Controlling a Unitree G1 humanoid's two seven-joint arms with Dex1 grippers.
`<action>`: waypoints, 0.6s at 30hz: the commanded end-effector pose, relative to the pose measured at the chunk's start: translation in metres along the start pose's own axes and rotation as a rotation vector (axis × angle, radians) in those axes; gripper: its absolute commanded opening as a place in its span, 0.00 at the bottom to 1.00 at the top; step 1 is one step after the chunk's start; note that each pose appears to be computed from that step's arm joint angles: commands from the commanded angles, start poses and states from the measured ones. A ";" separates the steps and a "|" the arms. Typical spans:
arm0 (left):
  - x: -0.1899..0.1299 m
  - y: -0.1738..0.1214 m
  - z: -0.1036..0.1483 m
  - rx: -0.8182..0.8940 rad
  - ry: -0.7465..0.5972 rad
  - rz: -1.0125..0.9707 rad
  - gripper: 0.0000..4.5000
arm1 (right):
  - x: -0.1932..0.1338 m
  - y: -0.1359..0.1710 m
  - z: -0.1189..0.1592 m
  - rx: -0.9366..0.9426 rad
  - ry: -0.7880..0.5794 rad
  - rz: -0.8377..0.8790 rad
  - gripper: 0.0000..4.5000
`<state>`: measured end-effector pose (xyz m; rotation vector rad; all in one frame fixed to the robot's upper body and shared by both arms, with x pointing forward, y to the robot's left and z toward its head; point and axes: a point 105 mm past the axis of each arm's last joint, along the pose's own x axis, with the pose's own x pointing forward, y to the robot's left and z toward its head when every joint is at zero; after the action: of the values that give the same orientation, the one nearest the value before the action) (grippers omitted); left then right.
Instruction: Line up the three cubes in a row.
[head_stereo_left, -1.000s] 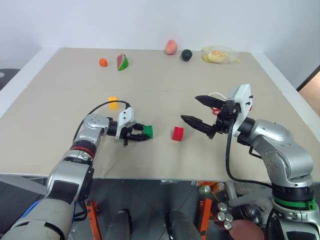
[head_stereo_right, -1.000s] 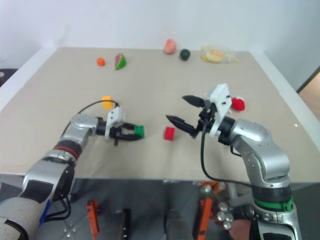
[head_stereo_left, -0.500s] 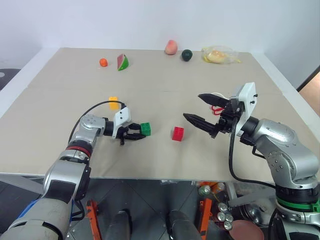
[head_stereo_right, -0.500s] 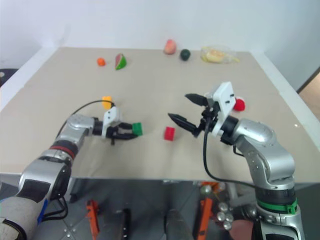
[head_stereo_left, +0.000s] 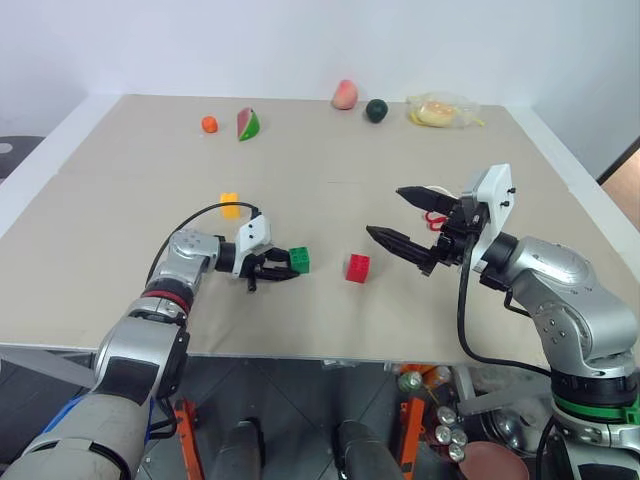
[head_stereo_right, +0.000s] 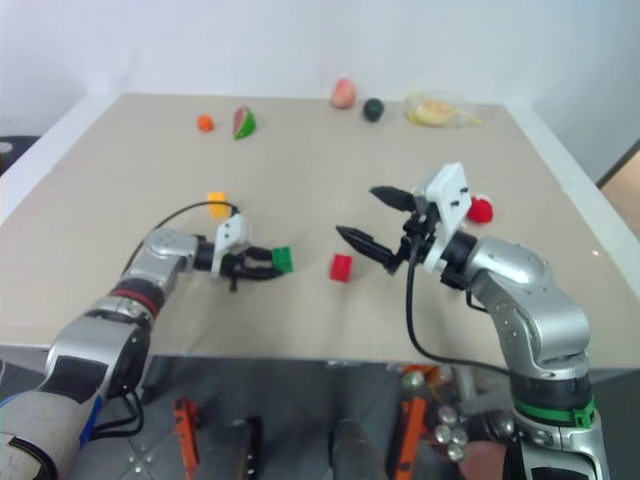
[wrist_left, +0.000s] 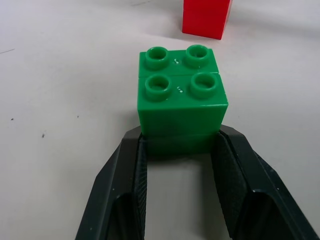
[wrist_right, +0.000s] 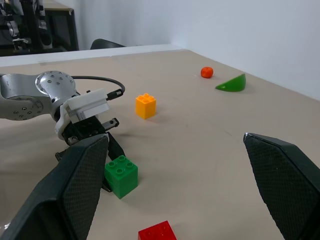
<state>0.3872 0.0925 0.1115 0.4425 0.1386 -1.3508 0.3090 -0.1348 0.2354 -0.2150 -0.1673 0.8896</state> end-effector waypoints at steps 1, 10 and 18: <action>0.003 0.003 0.010 0.057 0.004 -0.010 0.28 | -0.004 0.002 0.016 -0.050 -0.040 -0.005 1.00; 0.010 -0.002 0.019 0.125 0.023 -0.088 0.28 | -0.005 0.002 0.016 -0.049 -0.038 -0.007 1.00; 0.019 -0.002 0.024 0.138 0.039 -0.098 0.28 | -0.012 0.005 0.016 -0.044 -0.030 -0.033 1.00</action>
<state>0.3827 0.0710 0.1156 0.5514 0.1347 -1.4564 0.3027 -0.1370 0.2323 -0.2108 -0.1516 0.8703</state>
